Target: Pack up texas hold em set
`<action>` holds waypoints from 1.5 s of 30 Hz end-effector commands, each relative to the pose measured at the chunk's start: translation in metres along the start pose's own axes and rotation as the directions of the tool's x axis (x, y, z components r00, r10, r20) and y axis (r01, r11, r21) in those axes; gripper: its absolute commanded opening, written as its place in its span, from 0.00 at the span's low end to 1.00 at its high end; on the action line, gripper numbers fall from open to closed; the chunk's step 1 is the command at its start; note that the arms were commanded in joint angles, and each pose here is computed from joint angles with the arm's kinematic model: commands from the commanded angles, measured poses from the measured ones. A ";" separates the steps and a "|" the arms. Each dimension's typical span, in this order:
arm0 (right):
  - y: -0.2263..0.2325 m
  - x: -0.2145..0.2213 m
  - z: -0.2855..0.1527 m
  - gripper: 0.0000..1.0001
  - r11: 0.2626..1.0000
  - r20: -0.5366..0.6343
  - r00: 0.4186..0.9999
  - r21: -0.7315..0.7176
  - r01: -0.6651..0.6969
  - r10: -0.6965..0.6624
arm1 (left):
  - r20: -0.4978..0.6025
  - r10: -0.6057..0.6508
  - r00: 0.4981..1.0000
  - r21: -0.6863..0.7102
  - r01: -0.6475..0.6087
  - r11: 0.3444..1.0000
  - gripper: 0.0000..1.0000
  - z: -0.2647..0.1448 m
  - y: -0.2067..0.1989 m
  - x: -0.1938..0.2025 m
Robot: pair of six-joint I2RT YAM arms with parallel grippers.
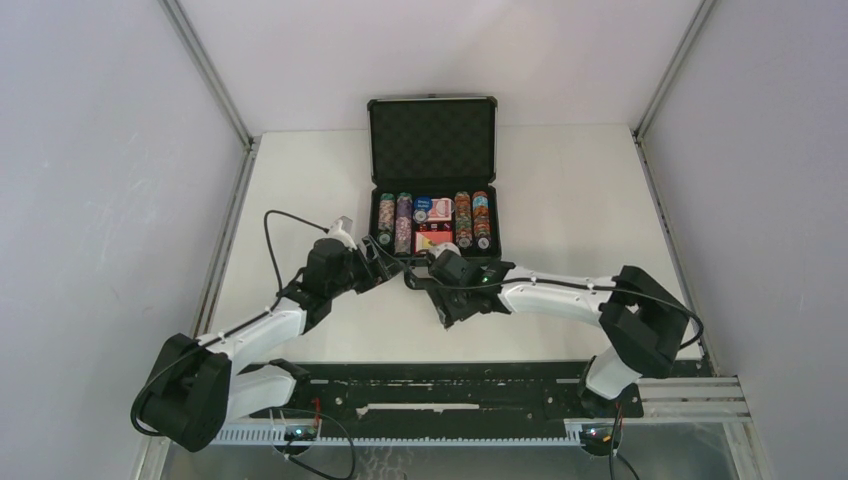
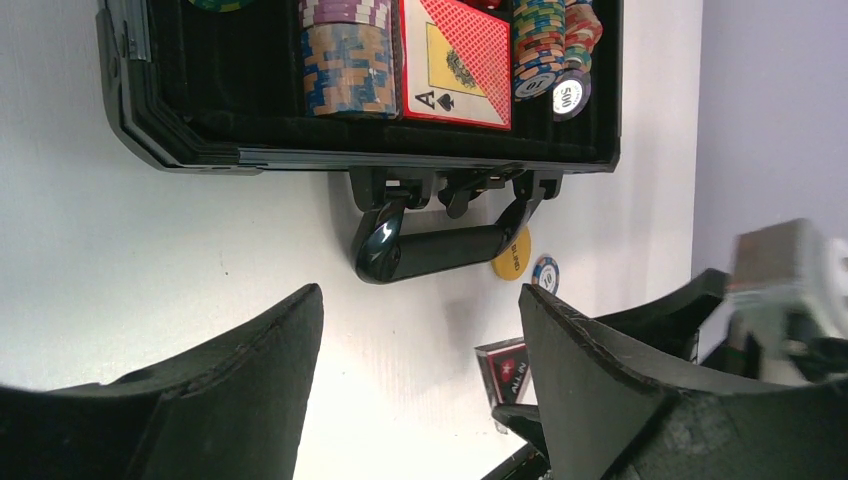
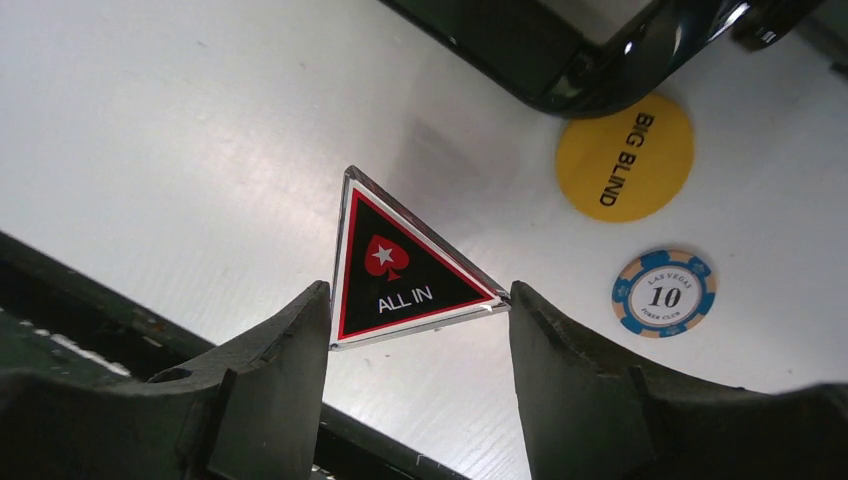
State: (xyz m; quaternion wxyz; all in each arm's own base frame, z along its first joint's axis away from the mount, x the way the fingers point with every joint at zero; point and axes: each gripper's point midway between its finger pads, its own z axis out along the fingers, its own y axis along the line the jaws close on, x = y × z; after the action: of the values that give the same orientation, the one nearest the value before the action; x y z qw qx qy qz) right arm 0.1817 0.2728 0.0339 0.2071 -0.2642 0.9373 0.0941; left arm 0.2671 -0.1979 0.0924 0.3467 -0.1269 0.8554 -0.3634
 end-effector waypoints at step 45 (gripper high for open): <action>-0.071 -0.201 -0.034 0.88 0.998 0.346 0.937 0.029 -0.055 0.042 | 0.010 0.008 1.000 -0.024 -0.008 1.000 0.76 0.005 0.008 -0.001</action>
State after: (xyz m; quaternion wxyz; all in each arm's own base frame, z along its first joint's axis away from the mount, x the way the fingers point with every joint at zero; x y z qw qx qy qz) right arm 0.3677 0.3008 0.0953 0.3003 -0.2327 0.9192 0.1036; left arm 0.2677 -0.1960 0.0837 0.3403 -0.1312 0.8619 -0.3524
